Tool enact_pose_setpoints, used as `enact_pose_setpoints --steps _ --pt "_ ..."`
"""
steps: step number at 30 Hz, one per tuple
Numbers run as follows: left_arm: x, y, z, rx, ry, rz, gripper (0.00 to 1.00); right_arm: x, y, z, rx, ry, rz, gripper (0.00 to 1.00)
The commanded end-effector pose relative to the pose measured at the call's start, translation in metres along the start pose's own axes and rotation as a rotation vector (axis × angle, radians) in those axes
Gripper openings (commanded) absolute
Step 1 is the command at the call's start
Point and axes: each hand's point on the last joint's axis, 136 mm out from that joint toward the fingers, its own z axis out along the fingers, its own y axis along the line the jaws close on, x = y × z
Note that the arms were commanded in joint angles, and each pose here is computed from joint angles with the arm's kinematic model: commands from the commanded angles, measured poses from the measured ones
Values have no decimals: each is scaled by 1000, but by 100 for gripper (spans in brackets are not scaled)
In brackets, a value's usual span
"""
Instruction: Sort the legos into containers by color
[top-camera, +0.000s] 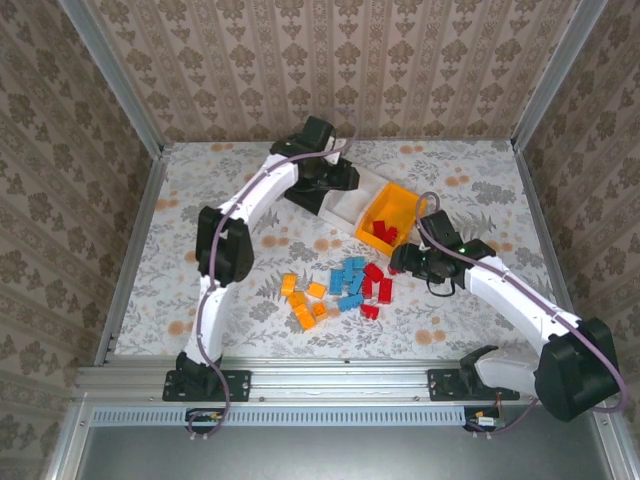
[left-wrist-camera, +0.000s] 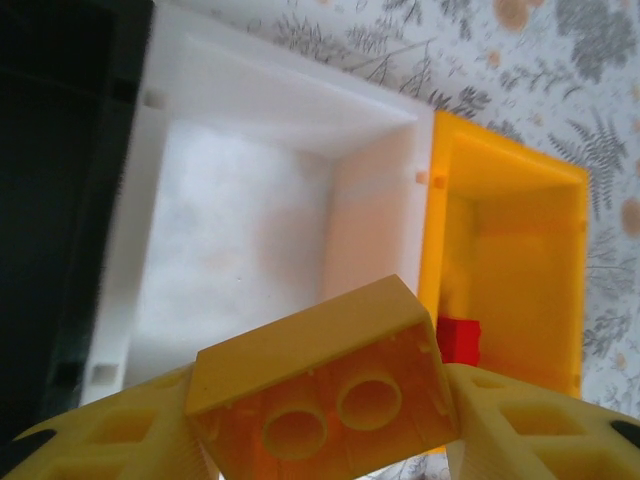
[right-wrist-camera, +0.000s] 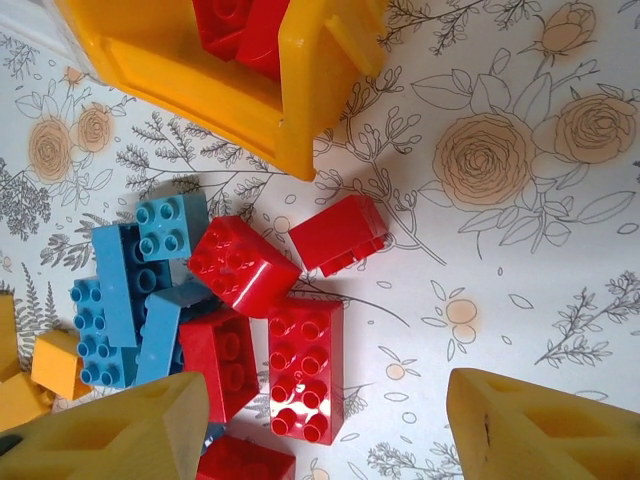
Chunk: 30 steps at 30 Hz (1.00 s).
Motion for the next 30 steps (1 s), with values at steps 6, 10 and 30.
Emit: enact_pose_setpoints --steps 6,10,30 --pt "11 7 9 -36 74 6 59 19 -23 -4 67 16 21 66" --pt "11 7 10 -32 74 8 67 23 -24 -1 62 25 33 66" --pt "88 -4 -83 -47 6 26 82 4 -2 61 113 182 -105 67"
